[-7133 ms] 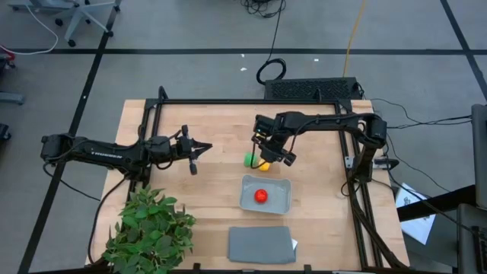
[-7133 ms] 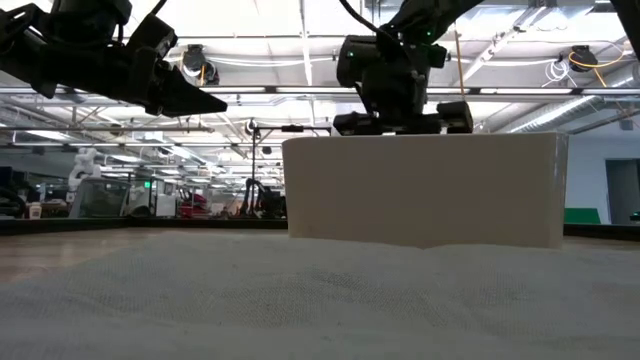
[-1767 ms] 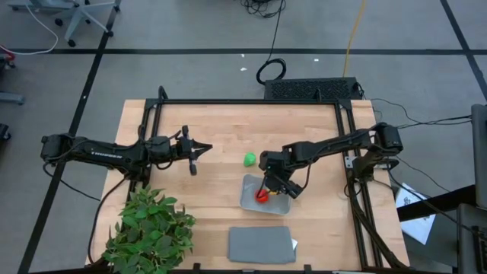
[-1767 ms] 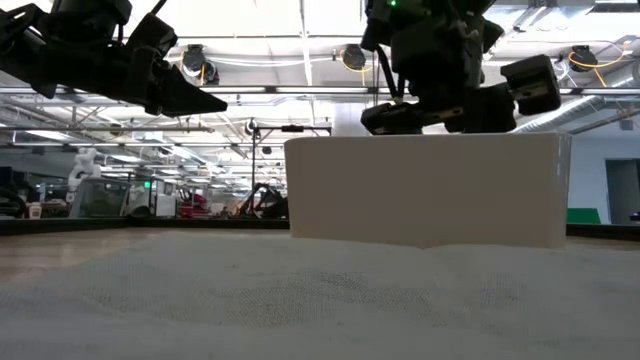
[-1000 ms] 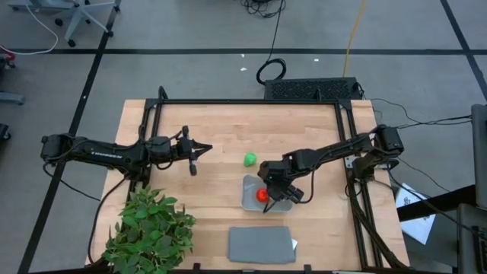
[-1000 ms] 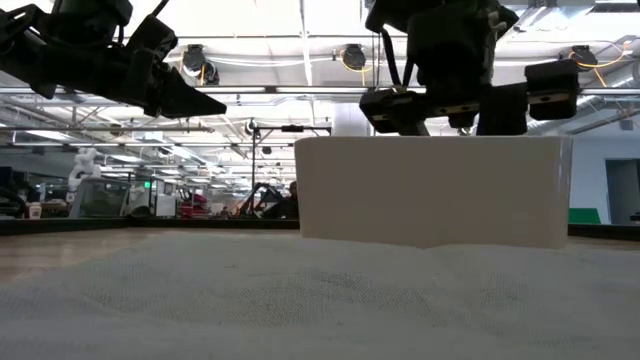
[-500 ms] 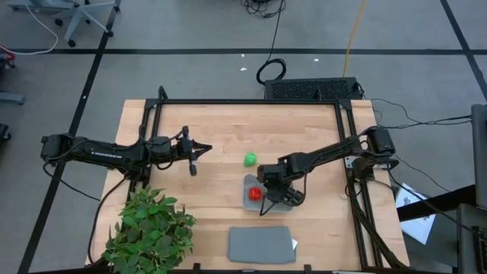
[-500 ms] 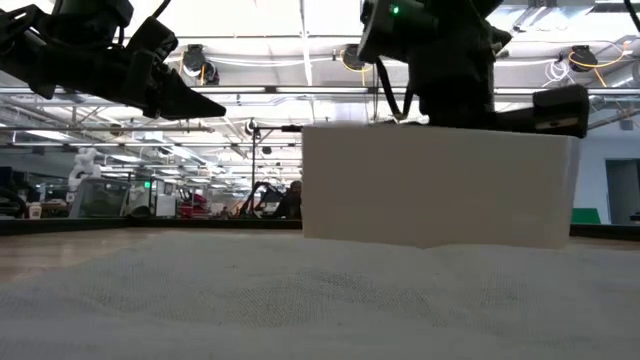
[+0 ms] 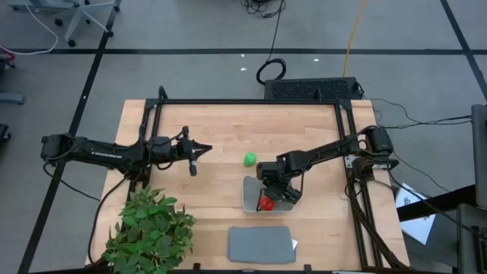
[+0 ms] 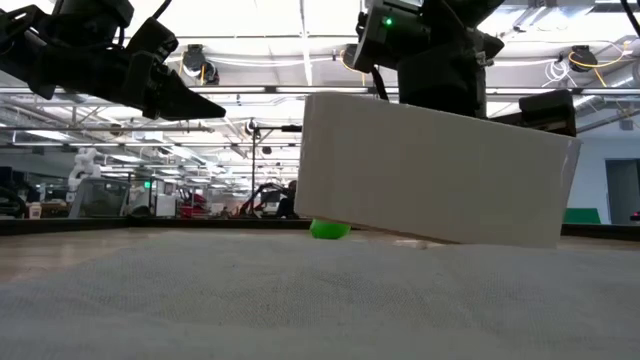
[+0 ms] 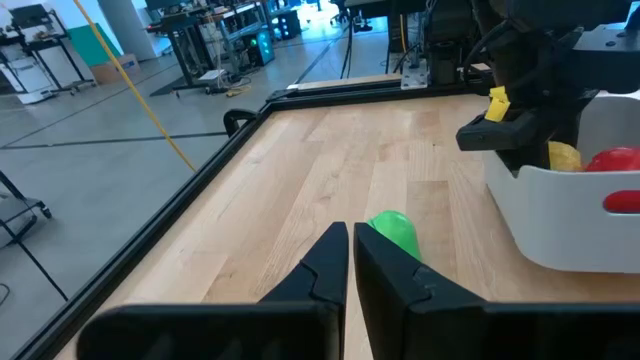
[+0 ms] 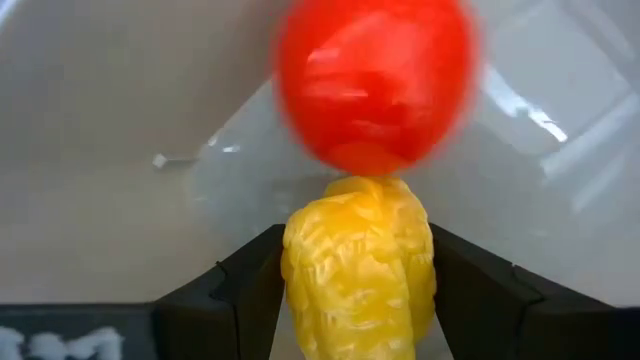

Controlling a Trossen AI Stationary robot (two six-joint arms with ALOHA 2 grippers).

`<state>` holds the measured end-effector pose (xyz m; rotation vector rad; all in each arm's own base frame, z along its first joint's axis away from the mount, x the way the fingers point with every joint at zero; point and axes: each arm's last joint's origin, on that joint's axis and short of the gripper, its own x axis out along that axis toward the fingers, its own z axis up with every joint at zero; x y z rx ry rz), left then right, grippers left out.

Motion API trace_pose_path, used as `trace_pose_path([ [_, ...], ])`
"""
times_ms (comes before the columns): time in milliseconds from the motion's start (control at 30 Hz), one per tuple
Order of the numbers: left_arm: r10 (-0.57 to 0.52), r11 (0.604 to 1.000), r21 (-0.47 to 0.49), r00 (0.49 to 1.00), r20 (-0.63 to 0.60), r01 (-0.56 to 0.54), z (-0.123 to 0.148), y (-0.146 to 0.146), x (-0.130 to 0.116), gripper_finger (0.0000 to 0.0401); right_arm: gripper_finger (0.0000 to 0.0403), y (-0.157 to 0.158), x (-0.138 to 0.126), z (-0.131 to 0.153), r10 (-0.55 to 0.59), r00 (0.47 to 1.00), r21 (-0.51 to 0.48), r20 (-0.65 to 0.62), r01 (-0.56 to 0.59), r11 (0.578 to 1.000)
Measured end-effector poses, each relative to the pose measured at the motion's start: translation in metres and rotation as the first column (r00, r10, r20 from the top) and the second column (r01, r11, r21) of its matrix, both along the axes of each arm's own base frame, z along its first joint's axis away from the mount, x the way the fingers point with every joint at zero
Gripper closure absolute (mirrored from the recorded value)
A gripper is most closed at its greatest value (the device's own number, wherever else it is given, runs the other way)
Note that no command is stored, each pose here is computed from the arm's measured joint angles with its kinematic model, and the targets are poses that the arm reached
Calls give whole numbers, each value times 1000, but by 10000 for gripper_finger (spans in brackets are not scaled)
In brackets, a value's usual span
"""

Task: Pick and placing Produce into tupperware
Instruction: Put the yellow pineapple into the gray bin

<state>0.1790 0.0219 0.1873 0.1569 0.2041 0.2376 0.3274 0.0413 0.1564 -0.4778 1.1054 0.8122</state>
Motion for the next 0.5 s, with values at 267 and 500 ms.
trace_pose_path([
  [267,-1,1000,6,1000,-1,1,0,0,0,375,195,-1,5,11,-61,998,5,-34,62,998],
  [500,-1,1000,3,1000,-1,1,0,0,0,375,175,-1,6,14,-88,995,12,-43,88,996],
])
